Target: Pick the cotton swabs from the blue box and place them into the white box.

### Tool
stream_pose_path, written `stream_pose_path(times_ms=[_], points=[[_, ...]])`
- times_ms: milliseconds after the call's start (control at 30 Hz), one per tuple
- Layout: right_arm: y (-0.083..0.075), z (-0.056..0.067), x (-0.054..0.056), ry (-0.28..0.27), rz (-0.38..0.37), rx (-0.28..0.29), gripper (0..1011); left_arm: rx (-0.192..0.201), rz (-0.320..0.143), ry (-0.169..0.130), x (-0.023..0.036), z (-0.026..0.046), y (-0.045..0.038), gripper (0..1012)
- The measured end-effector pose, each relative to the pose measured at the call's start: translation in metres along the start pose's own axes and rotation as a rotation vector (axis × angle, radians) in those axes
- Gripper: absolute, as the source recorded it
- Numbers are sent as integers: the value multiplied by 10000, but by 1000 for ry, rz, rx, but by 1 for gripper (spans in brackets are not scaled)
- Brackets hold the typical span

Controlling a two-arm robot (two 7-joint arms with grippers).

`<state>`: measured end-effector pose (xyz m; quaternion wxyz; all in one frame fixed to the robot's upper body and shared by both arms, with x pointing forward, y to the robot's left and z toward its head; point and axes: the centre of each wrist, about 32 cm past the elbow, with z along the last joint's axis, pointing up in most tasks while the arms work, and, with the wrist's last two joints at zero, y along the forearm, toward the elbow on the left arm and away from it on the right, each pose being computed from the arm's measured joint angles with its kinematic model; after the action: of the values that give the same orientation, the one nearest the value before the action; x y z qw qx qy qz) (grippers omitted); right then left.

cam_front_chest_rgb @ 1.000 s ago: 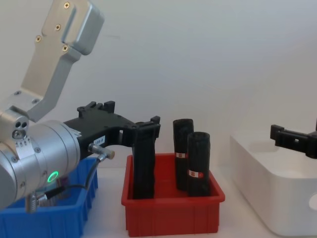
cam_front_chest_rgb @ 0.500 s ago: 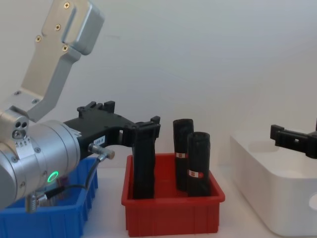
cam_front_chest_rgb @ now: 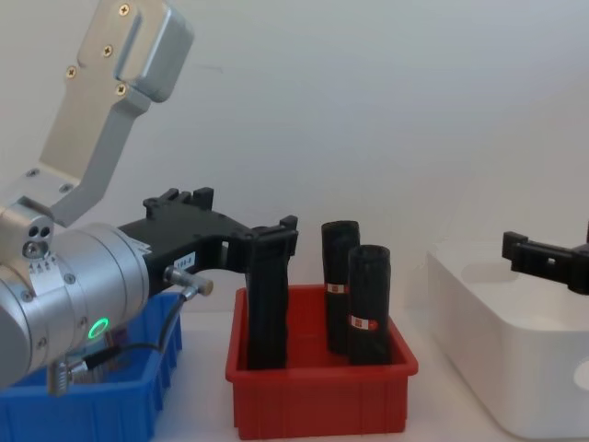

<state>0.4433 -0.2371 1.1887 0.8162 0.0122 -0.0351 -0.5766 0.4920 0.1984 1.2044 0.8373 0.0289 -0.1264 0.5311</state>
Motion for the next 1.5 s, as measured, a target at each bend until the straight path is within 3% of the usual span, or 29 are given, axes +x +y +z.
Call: stream_pose_path(times_ms=[533, 733, 967, 1500], points=[[0, 0, 0, 0, 0, 0, 1001, 0, 0, 0, 0, 0, 0, 1000], [0, 0, 0, 0, 0, 0, 1001, 4, 3, 6, 30, -10, -7, 999], [0, 0, 0, 0, 0, 0, 1001, 26, 17, 25, 140, -35, -33, 1000], [0, 0, 0, 0, 0, 0, 1001, 131, 102, 85, 543, -168, -89, 1000]])
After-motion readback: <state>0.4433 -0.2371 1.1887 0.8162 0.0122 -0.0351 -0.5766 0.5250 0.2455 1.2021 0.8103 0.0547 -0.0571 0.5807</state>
